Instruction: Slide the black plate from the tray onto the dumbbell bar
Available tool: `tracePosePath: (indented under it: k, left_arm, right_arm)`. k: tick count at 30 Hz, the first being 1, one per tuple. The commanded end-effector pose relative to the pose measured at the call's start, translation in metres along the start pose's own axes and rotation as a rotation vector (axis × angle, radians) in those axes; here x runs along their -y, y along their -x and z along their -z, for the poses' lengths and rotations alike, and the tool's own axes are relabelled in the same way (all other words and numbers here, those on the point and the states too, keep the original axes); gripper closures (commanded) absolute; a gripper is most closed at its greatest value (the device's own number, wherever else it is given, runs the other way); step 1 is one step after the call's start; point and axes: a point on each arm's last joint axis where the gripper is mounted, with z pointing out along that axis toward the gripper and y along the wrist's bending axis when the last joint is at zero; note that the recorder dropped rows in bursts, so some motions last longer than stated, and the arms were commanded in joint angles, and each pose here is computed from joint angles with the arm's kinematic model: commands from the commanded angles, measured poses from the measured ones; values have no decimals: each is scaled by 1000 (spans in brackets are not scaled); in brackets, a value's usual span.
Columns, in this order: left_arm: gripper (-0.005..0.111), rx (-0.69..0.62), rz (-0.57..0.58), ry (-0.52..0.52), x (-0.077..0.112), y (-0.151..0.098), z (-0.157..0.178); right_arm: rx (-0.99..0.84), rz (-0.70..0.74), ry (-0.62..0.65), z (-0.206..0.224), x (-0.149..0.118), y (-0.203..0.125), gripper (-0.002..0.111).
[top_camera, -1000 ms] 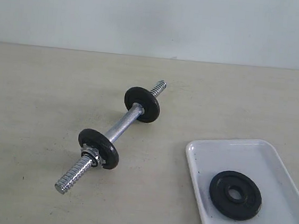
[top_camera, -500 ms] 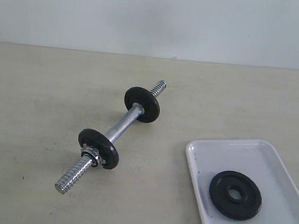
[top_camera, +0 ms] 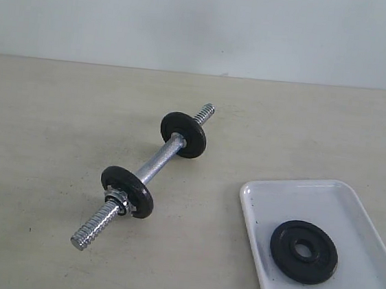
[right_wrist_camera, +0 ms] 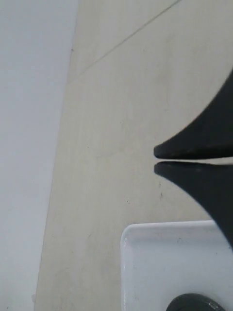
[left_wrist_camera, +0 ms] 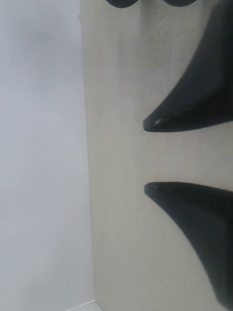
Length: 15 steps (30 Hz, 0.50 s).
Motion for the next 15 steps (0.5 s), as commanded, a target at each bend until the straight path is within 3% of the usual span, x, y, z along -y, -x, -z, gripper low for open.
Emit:
tracePosePath:
  k: [1, 5, 8, 9, 10, 11, 12, 14, 15]
  left_arm:
    - [74, 16, 10, 4, 0, 1, 0]
    - [74, 14, 10, 4, 0, 1, 0]
    - [74, 14, 10, 4, 0, 1, 0]
    - [74, 14, 10, 4, 0, 1, 0]
    - [74, 14, 10, 4, 0, 1, 0]
    - [74, 14, 10, 4, 0, 1, 0]
    - [74, 14, 10, 4, 0, 1, 0]
    - [74, 14, 10, 4, 0, 1, 0]
    - [74, 14, 10, 4, 0, 1, 0]
  right_arm:
    - [154, 73, 4, 2, -1, 14, 108]
    - [445, 87, 39, 9, -5, 39, 108]
    - [792, -17, 126, 28, -10, 65, 108]
    - [901, -97, 186, 36, -11, 72, 108]
    - [1047, -278, 336, 50, -13, 80, 108]
    - [1120, -365, 426, 58, -13, 84, 108]
    - [1253, -498, 600, 73, -13, 88, 108]
    - [1389, -589, 761, 90, -12, 90, 108]
    - [1386, -612, 772, 90, -11, 90, 108]
